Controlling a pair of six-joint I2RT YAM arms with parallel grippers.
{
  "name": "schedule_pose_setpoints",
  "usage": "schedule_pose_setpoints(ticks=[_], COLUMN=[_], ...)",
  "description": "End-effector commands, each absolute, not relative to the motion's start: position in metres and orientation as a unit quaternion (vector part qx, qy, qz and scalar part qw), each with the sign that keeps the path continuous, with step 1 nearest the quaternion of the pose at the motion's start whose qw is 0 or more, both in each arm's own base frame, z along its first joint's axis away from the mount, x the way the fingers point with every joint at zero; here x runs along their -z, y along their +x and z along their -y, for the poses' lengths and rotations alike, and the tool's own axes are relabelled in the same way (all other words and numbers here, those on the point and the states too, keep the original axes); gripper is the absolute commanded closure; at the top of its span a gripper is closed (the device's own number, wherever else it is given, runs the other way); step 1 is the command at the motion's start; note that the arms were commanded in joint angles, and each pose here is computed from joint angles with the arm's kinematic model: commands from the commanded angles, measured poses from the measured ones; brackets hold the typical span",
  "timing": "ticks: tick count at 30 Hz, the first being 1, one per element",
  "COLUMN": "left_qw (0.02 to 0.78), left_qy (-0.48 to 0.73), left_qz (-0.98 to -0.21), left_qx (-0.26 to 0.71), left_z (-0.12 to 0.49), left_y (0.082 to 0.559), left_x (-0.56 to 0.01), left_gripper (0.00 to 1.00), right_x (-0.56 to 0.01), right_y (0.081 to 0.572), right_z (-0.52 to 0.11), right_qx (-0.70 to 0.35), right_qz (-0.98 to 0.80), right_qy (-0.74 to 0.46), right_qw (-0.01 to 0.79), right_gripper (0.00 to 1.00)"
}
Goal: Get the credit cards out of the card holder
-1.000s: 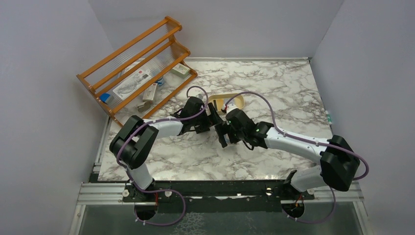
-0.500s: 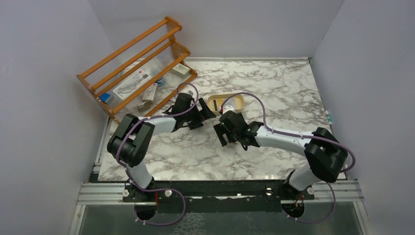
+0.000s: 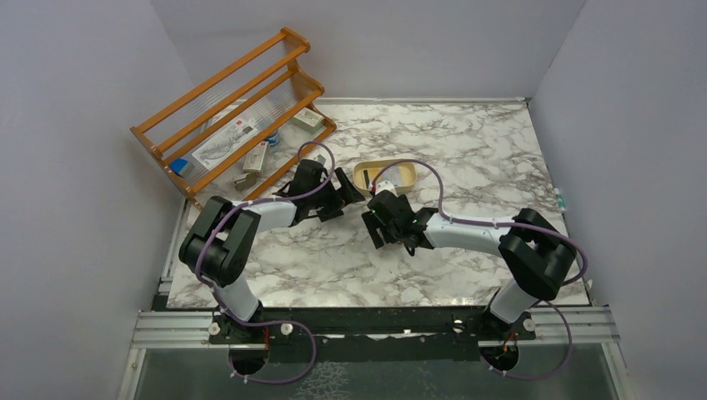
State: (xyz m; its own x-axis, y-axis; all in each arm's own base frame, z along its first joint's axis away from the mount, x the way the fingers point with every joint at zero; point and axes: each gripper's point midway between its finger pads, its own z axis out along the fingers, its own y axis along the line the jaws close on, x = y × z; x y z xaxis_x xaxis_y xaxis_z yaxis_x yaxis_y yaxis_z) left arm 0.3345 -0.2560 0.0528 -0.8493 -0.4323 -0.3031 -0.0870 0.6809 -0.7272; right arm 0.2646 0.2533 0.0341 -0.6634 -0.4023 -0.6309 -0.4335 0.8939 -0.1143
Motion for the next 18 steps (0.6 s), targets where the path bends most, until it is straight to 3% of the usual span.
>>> schedule_pose_setpoints(ticks=[1, 11, 18], left_qw=[0.173, 0.172, 0.174], left_qy=[-0.161, -0.160, -0.160], left_qz=[-0.924, -0.925, -0.926], left_qx=[0.299, 0.297, 0.295], left_z=[0.228, 0.225, 0.223], left_y=[0.301, 0.296, 0.294], left_x=[-0.005, -0.005, -0.006], left_gripper=[0.03, 0.03, 0.03], right_x=[-0.033, -0.014, -0.010], right_y=[0.266, 0.256, 0.251], right_z=[-0.254, -0.235, -0.234], right_qx=[-0.028, -0.029, -0.038], right_qz=[-0.913, -0.927, -0.931], right_qy=[-0.202, -0.172, -0.162], right_qw=[0.354, 0.333, 0.325], right_gripper=[0.18, 0.22, 0.32])
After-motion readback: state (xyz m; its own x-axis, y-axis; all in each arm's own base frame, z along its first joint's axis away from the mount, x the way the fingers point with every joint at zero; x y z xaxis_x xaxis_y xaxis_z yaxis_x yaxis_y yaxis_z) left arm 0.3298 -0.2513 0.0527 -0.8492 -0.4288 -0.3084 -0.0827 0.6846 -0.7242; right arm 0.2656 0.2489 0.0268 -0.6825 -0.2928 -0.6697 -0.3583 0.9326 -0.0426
